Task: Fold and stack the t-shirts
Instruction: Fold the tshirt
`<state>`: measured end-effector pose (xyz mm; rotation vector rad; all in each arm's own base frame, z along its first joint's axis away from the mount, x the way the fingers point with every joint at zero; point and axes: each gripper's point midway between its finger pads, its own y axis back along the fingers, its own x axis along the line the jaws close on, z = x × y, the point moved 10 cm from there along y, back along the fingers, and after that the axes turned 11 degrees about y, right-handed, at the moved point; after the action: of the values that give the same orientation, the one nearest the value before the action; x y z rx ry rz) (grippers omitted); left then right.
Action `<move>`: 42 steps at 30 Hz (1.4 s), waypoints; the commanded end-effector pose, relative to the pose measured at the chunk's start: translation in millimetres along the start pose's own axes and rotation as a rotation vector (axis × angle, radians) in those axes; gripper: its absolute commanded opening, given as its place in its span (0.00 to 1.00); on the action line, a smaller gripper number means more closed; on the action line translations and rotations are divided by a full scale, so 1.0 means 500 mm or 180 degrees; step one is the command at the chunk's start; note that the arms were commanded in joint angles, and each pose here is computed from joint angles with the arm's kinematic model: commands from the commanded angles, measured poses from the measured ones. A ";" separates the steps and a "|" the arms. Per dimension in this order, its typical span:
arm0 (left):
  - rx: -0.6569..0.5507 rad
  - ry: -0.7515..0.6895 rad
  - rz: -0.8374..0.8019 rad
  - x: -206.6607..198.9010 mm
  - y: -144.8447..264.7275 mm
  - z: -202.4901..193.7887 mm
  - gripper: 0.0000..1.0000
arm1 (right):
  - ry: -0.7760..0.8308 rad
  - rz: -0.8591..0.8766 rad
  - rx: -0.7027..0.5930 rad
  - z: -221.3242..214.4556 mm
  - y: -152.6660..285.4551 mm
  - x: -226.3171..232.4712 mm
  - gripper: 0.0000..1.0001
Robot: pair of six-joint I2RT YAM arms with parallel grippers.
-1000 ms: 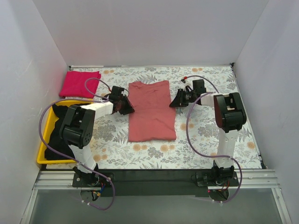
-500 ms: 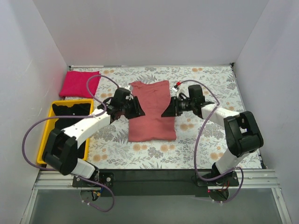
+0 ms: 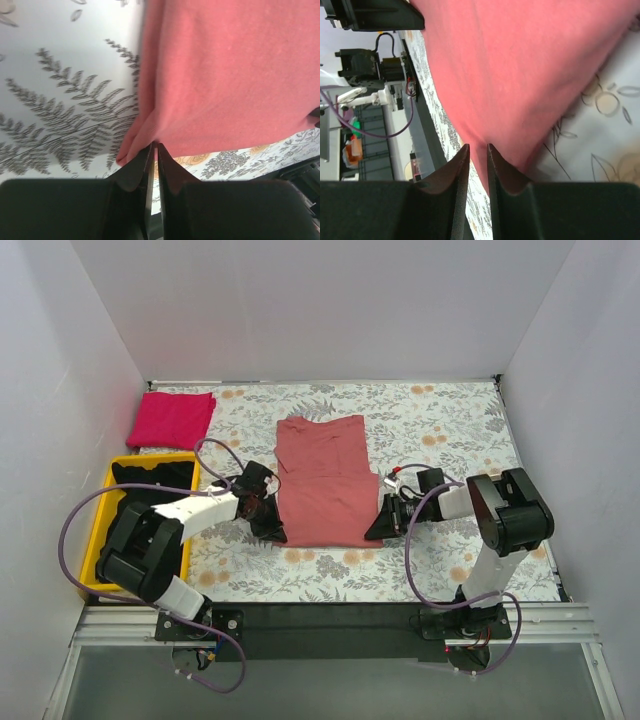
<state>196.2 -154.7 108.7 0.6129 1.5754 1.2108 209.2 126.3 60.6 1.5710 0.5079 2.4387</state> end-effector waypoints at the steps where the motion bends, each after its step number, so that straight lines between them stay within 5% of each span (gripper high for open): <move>1: -0.0164 0.0026 0.0395 0.043 0.014 0.001 0.06 | 0.0104 -0.0442 -0.0031 -0.014 0.015 -0.009 0.28; 11: -0.0520 -0.0018 -0.0271 -0.002 0.111 -0.007 0.30 | 0.0821 0.0000 0.0114 0.085 -0.074 0.162 0.30; 24: -0.0848 0.0099 0.0114 0.032 0.115 -0.007 0.43 | 0.0629 -0.0101 0.0624 0.041 -0.159 0.072 0.31; 31: -0.0648 0.0061 0.0131 0.023 0.099 -0.022 0.58 | 0.1162 -0.1473 0.0304 0.109 -0.050 0.186 0.35; 36: -0.0574 -0.0067 0.0195 -0.001 0.084 -0.035 0.70 | 0.0795 -0.2714 0.0401 0.069 0.019 0.195 0.59; 42: -0.0651 -0.0131 0.0357 -0.006 0.076 -0.032 0.74 | 0.0488 -0.3010 0.0521 0.015 0.029 0.194 0.66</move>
<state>168.1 -148.1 135.1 0.6303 1.4228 1.3673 195.6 164.0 159.3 0.8338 1.0575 1.9839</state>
